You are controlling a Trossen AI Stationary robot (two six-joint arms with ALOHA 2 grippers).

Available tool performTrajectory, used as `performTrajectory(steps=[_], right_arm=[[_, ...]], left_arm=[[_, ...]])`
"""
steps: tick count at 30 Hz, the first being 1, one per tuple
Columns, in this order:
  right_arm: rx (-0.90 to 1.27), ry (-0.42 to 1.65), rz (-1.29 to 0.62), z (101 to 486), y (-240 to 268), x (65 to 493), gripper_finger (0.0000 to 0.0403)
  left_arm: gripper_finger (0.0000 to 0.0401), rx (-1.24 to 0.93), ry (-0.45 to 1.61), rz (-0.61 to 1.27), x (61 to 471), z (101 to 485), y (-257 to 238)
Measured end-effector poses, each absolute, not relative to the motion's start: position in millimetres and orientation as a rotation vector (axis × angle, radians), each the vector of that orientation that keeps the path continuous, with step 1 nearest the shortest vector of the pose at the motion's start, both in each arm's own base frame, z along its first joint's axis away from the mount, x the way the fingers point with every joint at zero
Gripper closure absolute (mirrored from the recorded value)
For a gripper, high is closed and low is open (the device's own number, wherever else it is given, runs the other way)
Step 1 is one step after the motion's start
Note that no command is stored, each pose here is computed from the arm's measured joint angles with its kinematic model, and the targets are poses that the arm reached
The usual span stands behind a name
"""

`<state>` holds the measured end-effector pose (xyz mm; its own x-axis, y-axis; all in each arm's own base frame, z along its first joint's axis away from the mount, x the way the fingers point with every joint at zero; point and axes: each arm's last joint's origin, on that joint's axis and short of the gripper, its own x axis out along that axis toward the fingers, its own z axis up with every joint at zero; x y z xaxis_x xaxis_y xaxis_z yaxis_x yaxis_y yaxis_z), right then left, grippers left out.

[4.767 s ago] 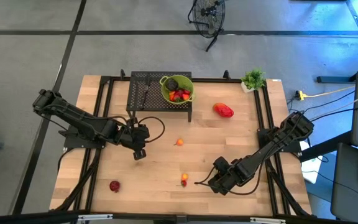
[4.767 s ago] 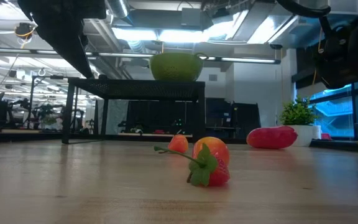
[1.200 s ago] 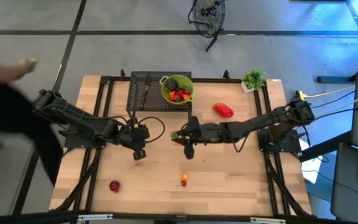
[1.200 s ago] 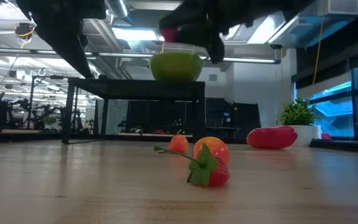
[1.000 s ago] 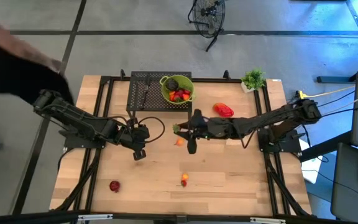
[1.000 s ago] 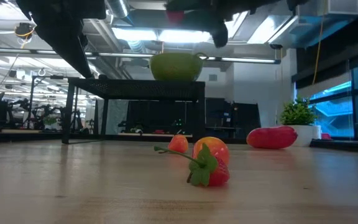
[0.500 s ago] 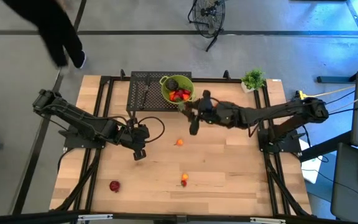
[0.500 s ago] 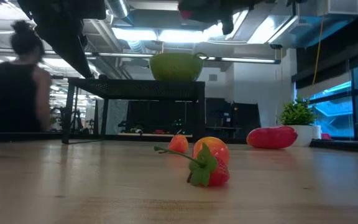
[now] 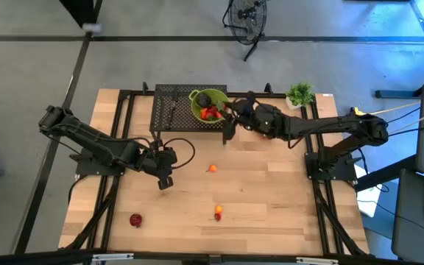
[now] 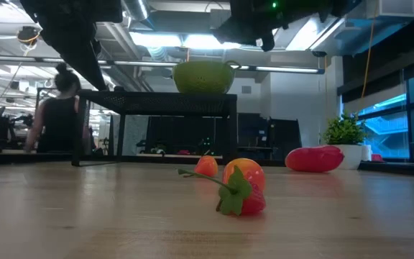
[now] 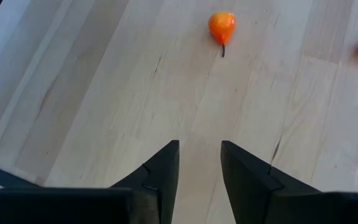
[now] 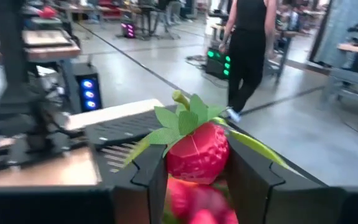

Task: Pick & Place Fruit
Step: Put the strawberry into the green strainer bowl on the shelf

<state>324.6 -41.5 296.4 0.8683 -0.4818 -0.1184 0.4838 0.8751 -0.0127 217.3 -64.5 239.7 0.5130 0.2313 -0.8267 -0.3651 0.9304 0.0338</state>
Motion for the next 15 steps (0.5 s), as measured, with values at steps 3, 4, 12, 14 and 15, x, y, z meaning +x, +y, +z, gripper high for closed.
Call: performTrajectory(steps=[3,4,12,14,15], right_arm=[[0.018,0.15,-0.542,293,-53,322,0.0266],[0.024,0.156,-0.551,293,-57,322,0.0265],[0.074,0.226,-0.593,285,-70,318,0.0268],[0.087,0.23,-0.593,284,-70,317,0.0265],[0.089,0.232,-0.585,283,-70,318,0.0264]], left_arm=[[0.0287,-0.151,0.969,0.36,217,240,-65],[0.0287,-0.152,0.968,0.36,217,240,-64],[0.0287,-0.152,0.968,0.36,217,240,-64],[0.0287,-0.151,0.968,0.36,217,240,-64],[0.0287,-0.151,0.968,0.36,217,240,-64]])
